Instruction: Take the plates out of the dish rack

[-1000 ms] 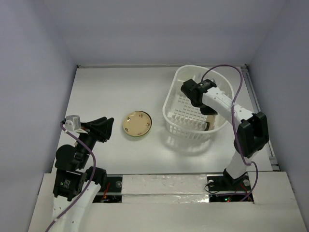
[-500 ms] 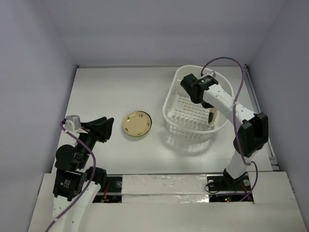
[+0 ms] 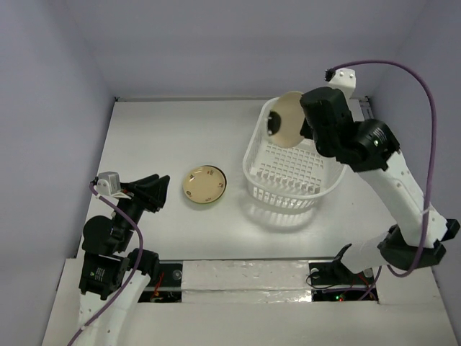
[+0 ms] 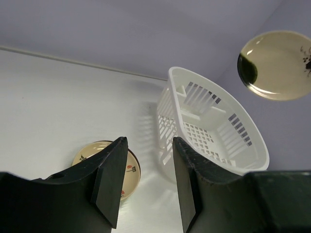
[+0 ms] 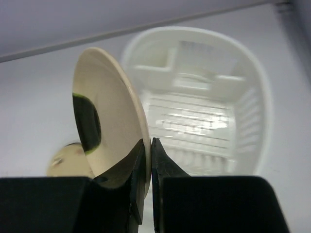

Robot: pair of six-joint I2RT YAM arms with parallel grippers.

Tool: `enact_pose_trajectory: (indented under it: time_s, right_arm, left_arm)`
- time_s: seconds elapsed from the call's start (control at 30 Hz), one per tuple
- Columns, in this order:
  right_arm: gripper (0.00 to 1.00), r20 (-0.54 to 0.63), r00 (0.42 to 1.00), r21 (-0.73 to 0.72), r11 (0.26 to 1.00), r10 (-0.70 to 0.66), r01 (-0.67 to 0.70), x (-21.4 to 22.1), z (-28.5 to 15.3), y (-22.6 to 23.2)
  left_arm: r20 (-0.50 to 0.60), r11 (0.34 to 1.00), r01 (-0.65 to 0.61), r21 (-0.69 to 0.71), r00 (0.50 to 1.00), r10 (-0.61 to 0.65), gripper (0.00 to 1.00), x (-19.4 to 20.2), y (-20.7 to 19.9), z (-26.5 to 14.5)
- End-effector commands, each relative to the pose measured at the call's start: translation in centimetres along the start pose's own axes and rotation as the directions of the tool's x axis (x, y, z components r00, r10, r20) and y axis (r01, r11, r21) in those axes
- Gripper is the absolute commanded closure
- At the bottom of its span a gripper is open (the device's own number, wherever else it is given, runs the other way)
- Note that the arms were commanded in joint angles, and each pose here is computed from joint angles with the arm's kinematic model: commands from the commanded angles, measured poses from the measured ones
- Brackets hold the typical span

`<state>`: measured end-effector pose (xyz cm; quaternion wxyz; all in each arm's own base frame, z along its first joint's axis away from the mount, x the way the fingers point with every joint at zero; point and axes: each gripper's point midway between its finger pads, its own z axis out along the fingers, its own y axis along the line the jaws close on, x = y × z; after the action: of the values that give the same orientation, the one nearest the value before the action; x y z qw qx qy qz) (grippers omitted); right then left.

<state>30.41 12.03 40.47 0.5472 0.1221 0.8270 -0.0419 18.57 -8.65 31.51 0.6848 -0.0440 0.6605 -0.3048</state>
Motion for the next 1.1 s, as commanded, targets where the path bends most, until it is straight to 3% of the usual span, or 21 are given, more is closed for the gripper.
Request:
enact_pose_trajectory:
  time_s: [0.0, 0.1, 0.3, 0.47, 0.7, 1.07]
  right_arm:
    - [1.00, -0.001, 0.981, -0.364, 0.914, 0.194, -0.181, -1.5, -3.0, 9.2]
    - [1.00, -0.063, 0.974, -0.479, 0.849, 0.219, -0.222, 1.3, -3.7, 14.8]
    - [1.00, -0.160, 0.963, -0.568, 0.777, 0.218, -0.271, 6.4, -2.9, 22.6]
    - [1.00, -0.217, 0.965, -0.554, 0.794, 0.151, -0.249, 12.2, -0.5, 26.7]
    - [1.00, -0.268, 0.961, -0.460, 0.867, 0.073, -0.194, 19.3, 3.5, 27.7]
    - [1.00, -0.344, 0.938, -0.368, 0.924, -0.030, -0.105, 27.1, 6.3, 26.0]
  left_arm:
    - [0.049, 1.000, -0.007, 0.014, 0.999, 0.006, 0.61, -1.5, -0.6, 0.1]
    - [0.054, 1.000, -0.005, 0.000, 0.999, 0.005, 0.61, -1.7, -0.4, 0.1]
    - [0.062, 1.000, 0.002, -0.027, 0.998, 0.000, 0.61, -1.8, 0.1, 0.1]
    - [0.066, 0.999, 0.004, -0.037, 0.998, -0.002, 0.61, -1.8, 0.3, 0.0]
    - [0.047, 0.999, 0.006, -0.034, 0.999, -0.004, 0.61, -1.5, 0.3, 0.4]
    - [0.036, 1.000, 0.006, -0.027, 0.999, -0.005, 0.61, -1.2, 0.2, 0.6]
